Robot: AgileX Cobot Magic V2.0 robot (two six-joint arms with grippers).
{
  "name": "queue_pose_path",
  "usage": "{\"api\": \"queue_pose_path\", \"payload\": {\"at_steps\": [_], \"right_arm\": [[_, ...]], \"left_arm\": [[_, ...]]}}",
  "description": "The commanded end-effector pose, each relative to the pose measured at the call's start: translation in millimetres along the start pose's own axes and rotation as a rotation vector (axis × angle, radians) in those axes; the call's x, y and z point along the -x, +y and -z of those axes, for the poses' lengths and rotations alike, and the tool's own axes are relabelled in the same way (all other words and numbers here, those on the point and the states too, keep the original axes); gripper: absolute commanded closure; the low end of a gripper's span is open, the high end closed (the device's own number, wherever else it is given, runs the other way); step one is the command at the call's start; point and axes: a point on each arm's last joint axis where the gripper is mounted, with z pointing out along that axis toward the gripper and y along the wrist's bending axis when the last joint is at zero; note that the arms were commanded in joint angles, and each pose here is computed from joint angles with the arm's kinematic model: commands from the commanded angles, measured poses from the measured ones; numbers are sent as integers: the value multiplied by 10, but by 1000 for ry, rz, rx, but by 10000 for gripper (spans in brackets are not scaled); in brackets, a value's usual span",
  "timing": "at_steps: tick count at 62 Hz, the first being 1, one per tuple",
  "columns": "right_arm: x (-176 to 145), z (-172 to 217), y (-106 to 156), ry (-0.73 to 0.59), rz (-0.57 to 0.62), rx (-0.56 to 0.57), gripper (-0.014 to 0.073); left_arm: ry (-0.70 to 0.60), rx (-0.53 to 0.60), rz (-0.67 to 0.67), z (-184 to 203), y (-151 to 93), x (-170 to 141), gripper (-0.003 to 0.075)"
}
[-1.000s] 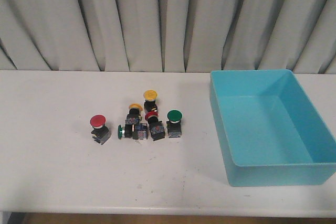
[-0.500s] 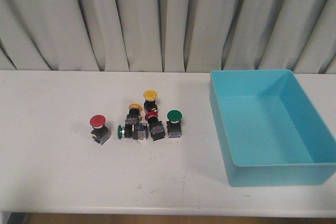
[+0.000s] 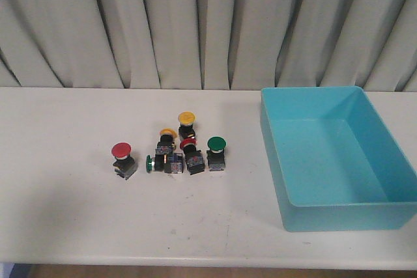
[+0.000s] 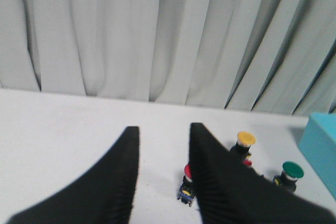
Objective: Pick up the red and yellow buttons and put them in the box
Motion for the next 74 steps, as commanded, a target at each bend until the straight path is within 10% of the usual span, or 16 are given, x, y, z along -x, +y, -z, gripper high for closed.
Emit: {"api": "queue_pose_path", "payload": {"at_steps": [1,12,34,74], "right_arm": [[176,-12,34,-102,7,20,7],[137,-15,26,-59,-13,13,-4],[109,-16,21,-28,-19,7,1],[62,-16,12,24,-23,-3,1]], "left_arm": [[-32,-23,9,-128,-67,227,325],[45,-56,1,-459,-153,373,187],[283,-287,-132,-1671,-565,614,179],[746,-310,-154,-3212,-492,-687,179]]}}
